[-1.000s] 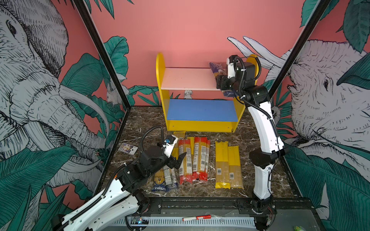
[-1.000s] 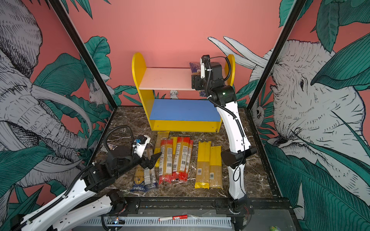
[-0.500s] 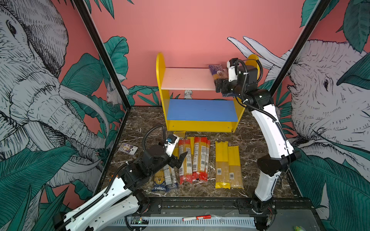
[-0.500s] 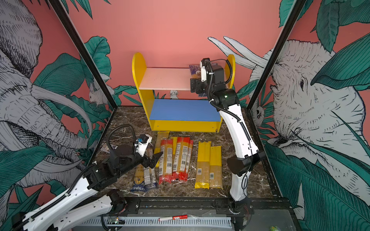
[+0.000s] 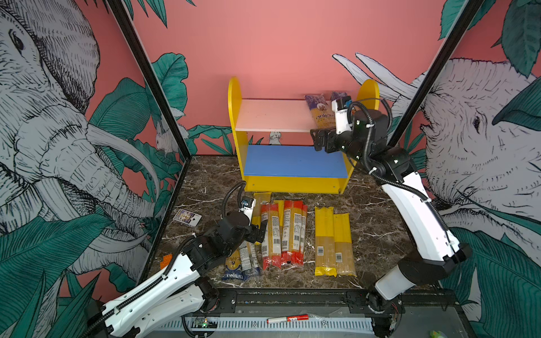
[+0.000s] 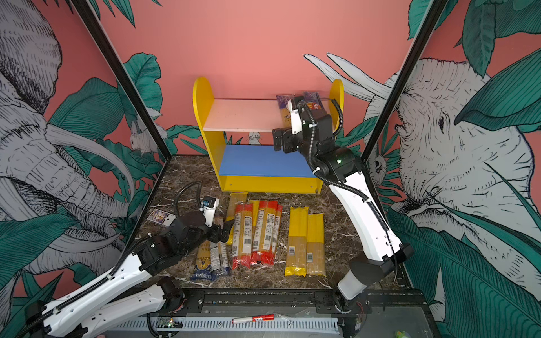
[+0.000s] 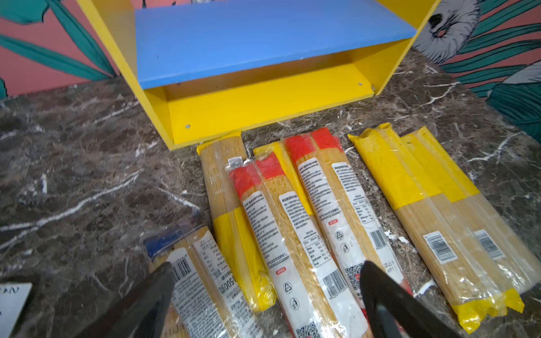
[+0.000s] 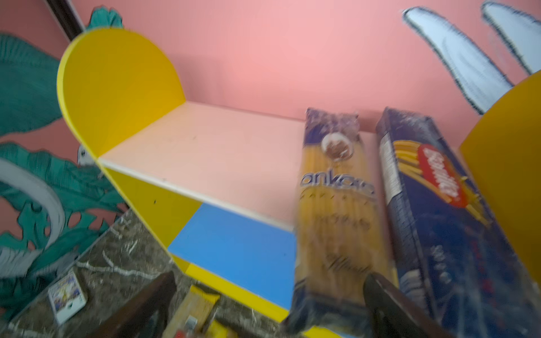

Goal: Arrange pasta packages on shelves
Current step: Place the pasta bag on the shelf, then pick up the pasta bag from the pasta bags.

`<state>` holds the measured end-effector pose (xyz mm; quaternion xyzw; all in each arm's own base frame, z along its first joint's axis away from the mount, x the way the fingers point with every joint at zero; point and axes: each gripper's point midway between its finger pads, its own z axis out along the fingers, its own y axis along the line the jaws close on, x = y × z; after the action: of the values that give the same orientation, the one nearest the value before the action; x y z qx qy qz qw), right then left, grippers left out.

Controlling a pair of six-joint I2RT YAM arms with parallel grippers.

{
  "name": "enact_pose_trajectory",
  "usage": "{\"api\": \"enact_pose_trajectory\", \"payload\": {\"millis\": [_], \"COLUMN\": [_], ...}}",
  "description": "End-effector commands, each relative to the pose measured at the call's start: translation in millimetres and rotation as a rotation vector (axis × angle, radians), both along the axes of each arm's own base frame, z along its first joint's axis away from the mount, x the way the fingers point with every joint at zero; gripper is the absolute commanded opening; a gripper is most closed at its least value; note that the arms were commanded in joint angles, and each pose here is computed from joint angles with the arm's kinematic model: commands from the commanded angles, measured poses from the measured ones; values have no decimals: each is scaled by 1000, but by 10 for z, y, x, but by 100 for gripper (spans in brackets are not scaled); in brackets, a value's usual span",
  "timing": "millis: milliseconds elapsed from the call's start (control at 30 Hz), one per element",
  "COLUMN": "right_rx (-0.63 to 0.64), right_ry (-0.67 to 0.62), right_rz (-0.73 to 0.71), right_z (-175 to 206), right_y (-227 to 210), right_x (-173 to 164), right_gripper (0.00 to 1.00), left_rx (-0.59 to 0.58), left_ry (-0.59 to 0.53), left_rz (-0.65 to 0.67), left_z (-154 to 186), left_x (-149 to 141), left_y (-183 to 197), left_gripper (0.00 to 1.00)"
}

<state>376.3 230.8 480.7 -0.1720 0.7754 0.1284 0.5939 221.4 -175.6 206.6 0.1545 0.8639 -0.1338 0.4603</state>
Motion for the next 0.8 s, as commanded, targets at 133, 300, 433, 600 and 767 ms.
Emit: {"api": "enact_pose_trajectory", "payload": {"millis": [133,300,433,600,767], "right_rx": [-58,-89,-90,-125,-168], "right_ry": [30,101,173,296,361], "right_rz": [-4,-7,-18,-57,-79], "right_z": [-394,-806,-1212,-1820,-2167], "right_y": [14,-82,-184,-323,-422], "right_x": [-497,-814,-1029,-1161,-1240], "right_gripper": [99,99,99,99,99], "left_rx": [-58,-88,-31,-24,-5], "left_ry": [199,283,290,311,334], "left_rz": [155,154,120,78,52], "left_z": [-616,-924,-1001,-1108,-1180], "left_x": [-210,-334,-411,-457,-478], "left_y": [231,159,40,-184,-402], "left_gripper": [99,99,99,98,99]}}
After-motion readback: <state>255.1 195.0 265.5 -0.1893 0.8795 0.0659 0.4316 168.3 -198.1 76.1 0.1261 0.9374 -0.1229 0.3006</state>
